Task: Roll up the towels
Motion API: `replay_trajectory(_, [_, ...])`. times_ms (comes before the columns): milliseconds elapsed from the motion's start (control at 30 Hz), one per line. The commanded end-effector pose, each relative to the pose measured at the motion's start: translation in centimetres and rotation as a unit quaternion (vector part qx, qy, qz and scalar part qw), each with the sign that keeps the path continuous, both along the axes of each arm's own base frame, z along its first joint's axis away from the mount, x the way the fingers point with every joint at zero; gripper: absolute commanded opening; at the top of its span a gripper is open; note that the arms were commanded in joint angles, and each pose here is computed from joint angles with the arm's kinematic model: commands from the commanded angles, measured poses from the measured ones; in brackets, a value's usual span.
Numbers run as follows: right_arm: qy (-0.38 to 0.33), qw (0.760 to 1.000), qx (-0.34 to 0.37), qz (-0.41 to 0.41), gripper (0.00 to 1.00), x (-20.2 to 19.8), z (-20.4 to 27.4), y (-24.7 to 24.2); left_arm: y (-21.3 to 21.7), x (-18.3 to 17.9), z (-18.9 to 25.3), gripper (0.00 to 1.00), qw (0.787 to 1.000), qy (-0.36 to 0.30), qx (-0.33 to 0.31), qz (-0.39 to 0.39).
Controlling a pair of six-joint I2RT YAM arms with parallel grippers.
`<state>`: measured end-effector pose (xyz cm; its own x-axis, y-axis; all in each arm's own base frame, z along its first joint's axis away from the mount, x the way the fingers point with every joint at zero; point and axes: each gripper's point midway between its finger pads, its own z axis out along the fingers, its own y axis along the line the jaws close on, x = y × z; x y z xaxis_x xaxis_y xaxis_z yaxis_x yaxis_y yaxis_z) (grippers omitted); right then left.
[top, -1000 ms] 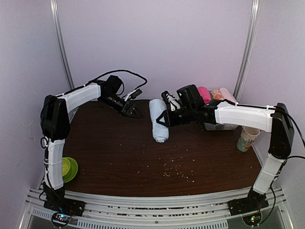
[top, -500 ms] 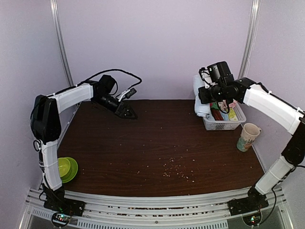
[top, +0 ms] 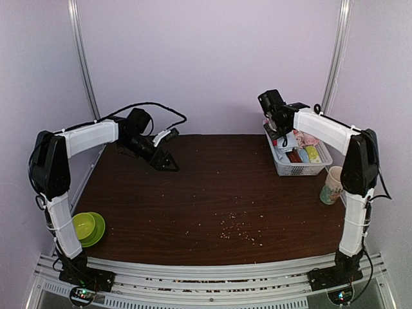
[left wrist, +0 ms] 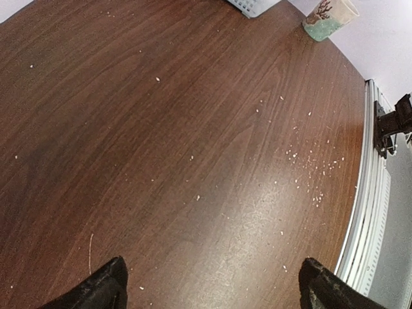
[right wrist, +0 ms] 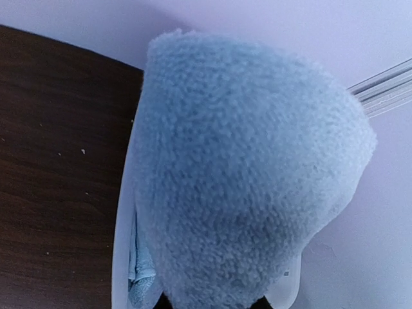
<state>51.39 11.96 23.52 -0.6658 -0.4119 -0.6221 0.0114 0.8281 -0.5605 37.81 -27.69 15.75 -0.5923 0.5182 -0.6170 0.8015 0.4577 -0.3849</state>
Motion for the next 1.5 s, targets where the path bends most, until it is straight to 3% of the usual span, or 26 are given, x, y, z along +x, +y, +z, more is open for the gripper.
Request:
replay_trajectory(0, [0.045,0.996,-0.076,-0.014,0.0,0.3,-1.9,-1.9,0.8,-0.1,0.2,0.94,0.999,-0.036,0.017,-0.003])
replay_trajectory(400, [0.191,0.977,-0.062,0.066,0.0,-1.2,-10.0,0.1,1.0,-0.6,-0.7,0.95,0.999,-0.031,0.022,-0.008])
replay_trajectory(633, [0.249,0.962,-0.005,0.108,0.0,-2.3,-13.0,2.1,1.0,-0.9,-0.8,0.95,0.999,-0.026,0.019,-0.011])
replay_trajectory(933, [0.297,0.929,0.15,0.161,0.0,-3.9,-15.0,6.2,1.0,-1.1,-0.7,0.95,0.999,-0.023,0.018,-0.014])
replay_trajectory(1233, [0.291,0.88,0.303,0.222,0.0,-5.6,-12.8,11.4,1.0,-1.1,0.0,0.95,0.999,-0.028,0.014,-0.016])
replay_trajectory(1467, [0.293,0.841,0.373,0.259,0.0,-8.3,-12.1,14.6,0.8,-1.2,0.2,0.95,0.999,-0.026,0.011,-0.019])
